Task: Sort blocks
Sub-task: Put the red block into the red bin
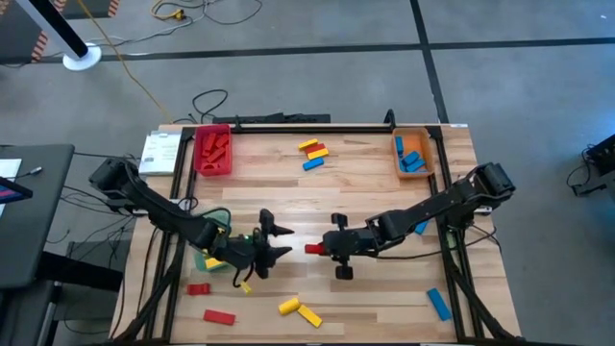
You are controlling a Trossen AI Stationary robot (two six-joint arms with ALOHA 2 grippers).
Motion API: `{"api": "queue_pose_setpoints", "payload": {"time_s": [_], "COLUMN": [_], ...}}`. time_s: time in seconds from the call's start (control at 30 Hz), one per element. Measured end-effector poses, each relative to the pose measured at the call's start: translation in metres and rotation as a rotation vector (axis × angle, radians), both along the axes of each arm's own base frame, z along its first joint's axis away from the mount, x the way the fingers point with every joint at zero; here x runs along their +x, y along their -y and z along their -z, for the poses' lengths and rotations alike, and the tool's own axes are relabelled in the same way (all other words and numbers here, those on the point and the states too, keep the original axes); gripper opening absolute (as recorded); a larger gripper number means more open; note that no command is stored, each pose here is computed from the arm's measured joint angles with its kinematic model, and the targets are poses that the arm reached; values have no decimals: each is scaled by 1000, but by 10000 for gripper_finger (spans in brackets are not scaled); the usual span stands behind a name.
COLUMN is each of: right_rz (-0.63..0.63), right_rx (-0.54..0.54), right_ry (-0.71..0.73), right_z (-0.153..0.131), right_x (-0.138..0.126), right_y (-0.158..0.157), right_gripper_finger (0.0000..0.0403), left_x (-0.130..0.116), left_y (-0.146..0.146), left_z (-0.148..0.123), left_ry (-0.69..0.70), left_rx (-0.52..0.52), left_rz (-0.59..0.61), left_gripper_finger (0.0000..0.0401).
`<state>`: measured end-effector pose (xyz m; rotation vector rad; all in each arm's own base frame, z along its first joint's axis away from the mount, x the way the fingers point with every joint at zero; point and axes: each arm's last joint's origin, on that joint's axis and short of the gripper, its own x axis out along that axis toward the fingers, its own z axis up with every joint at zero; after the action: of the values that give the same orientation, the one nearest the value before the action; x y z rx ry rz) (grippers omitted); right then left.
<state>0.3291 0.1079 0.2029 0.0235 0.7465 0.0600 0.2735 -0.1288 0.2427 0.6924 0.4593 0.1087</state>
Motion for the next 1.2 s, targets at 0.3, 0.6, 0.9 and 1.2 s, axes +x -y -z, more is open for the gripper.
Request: {"api": "queue_pose_setpoints", "payload": {"time_s": [0.3,0.6,0.9,1.2], "right_rz": [-33,-38,-74,-109], "right_rx": [68,123,182,217], "right_ry": [87,151,218,255], "right_z": [-7,-13,-20,-24], "right_x": [7,15,21,23], "right_y": [1,11,17,18], "right_gripper_finger": [84,84,84,84], "left_x": [7,8,9,11], "left_y": [5,8,8,9], "left_z": [9,6,5,1], "left_ry": [-44,-39,-32,7], "left_rx": [140,198,236,248], "left_rz": [113,192,212,219], "left_gripper_finger": [238,238,203,168]}}
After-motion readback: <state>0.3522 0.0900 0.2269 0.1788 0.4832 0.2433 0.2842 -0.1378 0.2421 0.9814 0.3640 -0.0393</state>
